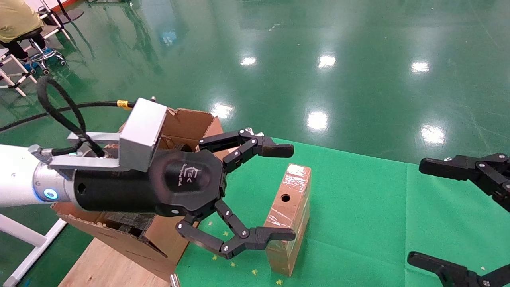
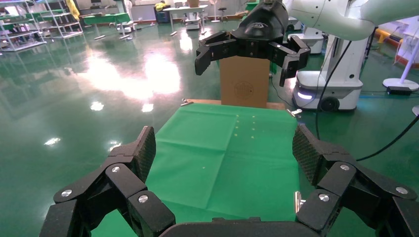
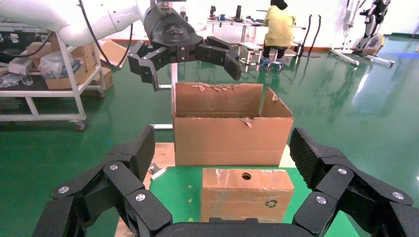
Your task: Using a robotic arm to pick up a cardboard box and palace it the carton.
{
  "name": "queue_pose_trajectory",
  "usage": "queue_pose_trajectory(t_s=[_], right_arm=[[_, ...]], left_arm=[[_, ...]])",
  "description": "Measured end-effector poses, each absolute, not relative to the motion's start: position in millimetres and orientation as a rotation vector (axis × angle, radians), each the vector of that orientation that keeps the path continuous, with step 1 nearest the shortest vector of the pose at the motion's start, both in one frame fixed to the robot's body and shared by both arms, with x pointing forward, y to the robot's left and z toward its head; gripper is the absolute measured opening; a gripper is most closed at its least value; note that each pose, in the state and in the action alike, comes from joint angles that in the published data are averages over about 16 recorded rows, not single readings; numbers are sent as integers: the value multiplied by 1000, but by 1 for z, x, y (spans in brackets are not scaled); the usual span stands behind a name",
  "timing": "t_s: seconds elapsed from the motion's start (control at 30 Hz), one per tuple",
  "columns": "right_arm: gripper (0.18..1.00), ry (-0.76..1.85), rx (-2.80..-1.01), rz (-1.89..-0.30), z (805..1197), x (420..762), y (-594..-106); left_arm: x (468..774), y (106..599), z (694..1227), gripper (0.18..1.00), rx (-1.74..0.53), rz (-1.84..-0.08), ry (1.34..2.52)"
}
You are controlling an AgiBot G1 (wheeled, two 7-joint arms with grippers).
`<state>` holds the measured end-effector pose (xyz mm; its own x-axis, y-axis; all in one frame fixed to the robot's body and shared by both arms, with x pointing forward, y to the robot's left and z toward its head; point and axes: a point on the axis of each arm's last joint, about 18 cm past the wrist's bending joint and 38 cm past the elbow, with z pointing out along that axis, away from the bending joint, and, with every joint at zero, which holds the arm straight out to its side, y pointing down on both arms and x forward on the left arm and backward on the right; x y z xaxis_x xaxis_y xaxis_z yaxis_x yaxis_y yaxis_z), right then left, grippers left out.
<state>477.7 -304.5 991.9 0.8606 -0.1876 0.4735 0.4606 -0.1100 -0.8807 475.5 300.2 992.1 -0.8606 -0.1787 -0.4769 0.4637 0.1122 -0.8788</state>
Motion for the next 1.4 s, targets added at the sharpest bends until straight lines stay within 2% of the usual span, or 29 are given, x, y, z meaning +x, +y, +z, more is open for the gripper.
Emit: queue_pose_trajectory(t_s=[0.9, 1.17, 1.4], right_arm=[[983, -220, -1592, -556, 992, 478, -304], [925, -220, -1592, -556, 992, 478, -305], [818, -220, -1592, -556, 992, 478, -305]], left_arm=[[476, 300, 991, 1001, 268, -1792, 1936], [484, 297, 990, 1001, 214, -1729, 2028], [499, 290, 989, 1001, 99, -1609, 2180]])
